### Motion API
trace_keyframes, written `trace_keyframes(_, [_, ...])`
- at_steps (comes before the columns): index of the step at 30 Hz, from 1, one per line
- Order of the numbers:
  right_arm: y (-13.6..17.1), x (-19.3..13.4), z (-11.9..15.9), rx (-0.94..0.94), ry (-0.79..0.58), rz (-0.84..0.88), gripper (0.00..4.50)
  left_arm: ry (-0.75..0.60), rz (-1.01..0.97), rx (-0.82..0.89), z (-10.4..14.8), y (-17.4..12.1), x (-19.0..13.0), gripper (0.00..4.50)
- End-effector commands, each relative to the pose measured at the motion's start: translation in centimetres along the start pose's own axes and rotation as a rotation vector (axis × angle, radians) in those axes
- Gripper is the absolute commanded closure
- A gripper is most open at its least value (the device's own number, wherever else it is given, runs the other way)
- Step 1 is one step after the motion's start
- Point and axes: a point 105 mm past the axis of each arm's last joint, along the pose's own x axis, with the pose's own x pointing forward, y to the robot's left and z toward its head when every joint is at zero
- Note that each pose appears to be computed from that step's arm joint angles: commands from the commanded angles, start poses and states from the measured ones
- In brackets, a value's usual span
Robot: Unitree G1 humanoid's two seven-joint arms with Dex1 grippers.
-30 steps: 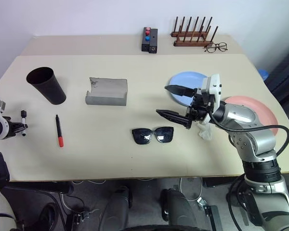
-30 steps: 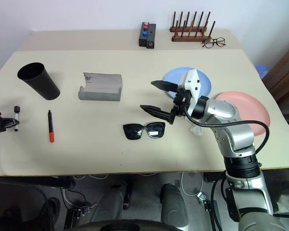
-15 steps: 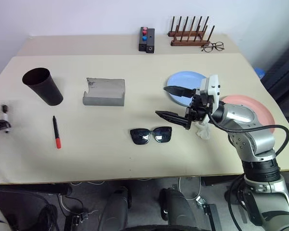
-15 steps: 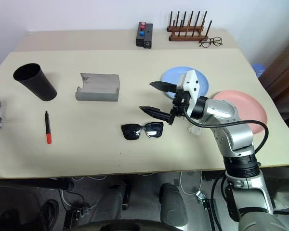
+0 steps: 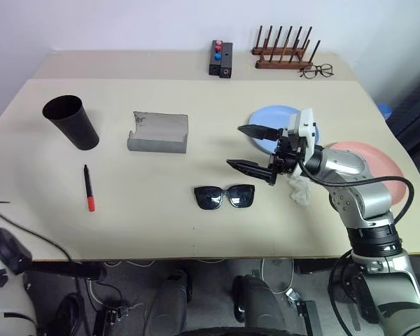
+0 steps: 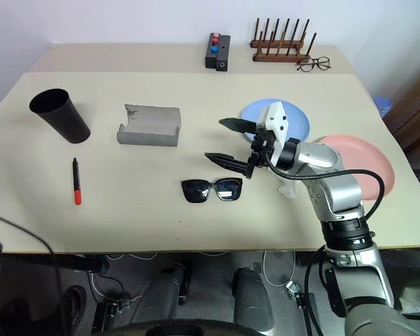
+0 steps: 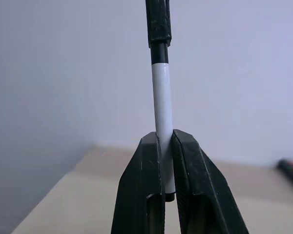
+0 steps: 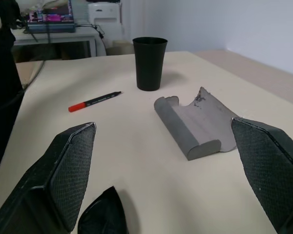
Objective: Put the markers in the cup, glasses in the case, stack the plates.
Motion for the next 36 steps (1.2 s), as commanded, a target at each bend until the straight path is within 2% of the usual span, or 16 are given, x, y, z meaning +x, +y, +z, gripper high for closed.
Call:
trace_keyframes(1, [-0.3, 0.2, 1.5, -0.057, -0.049, -0.014, 0.0, -0.046, -0.047, 0.034, 0.2, -1.6, 1.0, 4.44])
trace_keyframes(6, [-0.3, -0.6, 1.4, -0.057, -0.041, -0.044, 0.0, -0.031, -0.08, 0.023, -2.3, -3.2, 1.6, 4.44])
trace_keyframes(10, [-0.2, -1.3, 1.4, -0.058, -0.031, -0.063, 0.0, 0.004, -0.083, 0.053, -4.2, -3.4, 1.3, 4.44])
trace_keyframes(19, [0.0, -1.6, 1.5, -0.054, -0.023, -0.074, 0.0, 0.05, -0.073, 0.049, -6.6, -3.0, -0.1, 4.44])
trace_keyframes(26, [0.0, -1.5, 1.5, -0.053, -0.018, -0.071, 0.0, 0.084, -0.04, 0.061, -7.9, -2.2, -1.3, 4.44])
trace_keyframes(36, [0.0, -1.4, 1.6, -0.058, -0.017, -0.07, 0.0, 0.093, -0.053, 0.055, -8.2, -2.5, -1.3, 4.44])
